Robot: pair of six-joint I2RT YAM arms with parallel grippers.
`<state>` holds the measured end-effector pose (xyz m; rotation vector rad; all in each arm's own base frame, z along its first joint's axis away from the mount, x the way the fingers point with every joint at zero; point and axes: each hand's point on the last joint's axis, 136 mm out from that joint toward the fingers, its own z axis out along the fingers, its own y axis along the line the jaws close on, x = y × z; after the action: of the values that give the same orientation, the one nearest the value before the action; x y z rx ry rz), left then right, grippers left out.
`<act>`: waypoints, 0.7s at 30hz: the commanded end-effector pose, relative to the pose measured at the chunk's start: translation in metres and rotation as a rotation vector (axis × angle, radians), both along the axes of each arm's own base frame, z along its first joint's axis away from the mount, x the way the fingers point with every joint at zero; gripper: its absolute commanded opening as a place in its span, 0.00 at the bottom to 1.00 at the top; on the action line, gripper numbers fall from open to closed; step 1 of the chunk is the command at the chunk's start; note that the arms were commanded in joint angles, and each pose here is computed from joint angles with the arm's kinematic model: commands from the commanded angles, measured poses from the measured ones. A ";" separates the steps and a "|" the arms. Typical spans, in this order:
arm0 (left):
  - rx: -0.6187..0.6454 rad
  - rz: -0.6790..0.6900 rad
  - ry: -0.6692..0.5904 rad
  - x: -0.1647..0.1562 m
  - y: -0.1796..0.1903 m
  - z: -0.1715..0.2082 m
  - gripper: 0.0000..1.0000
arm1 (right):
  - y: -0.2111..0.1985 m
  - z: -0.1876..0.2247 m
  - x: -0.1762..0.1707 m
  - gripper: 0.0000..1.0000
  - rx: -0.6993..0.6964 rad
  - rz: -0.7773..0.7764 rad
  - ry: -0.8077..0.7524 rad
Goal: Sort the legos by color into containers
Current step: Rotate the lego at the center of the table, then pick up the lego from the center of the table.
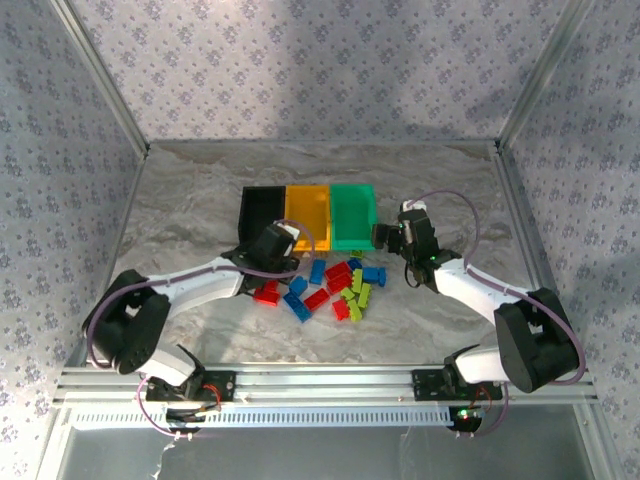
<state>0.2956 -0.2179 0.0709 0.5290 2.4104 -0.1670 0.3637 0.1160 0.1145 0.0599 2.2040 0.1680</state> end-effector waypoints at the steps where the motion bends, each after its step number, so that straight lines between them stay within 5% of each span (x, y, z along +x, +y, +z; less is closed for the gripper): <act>1: -0.015 0.008 -0.075 0.004 0.003 0.016 0.44 | -0.002 0.001 -0.001 1.00 -0.024 -0.012 0.004; 12: 0.085 0.007 0.096 0.000 -0.002 -0.025 0.62 | -0.001 0.003 -0.001 1.00 -0.052 -0.008 -0.004; 21: 0.111 0.020 0.129 -0.004 0.003 -0.034 0.60 | -0.001 0.004 -0.001 1.00 -0.066 -0.009 -0.010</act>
<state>0.2984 -0.2179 0.0440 0.5441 2.5146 -0.0853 0.3613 0.1165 0.1135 0.0435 2.2046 0.1256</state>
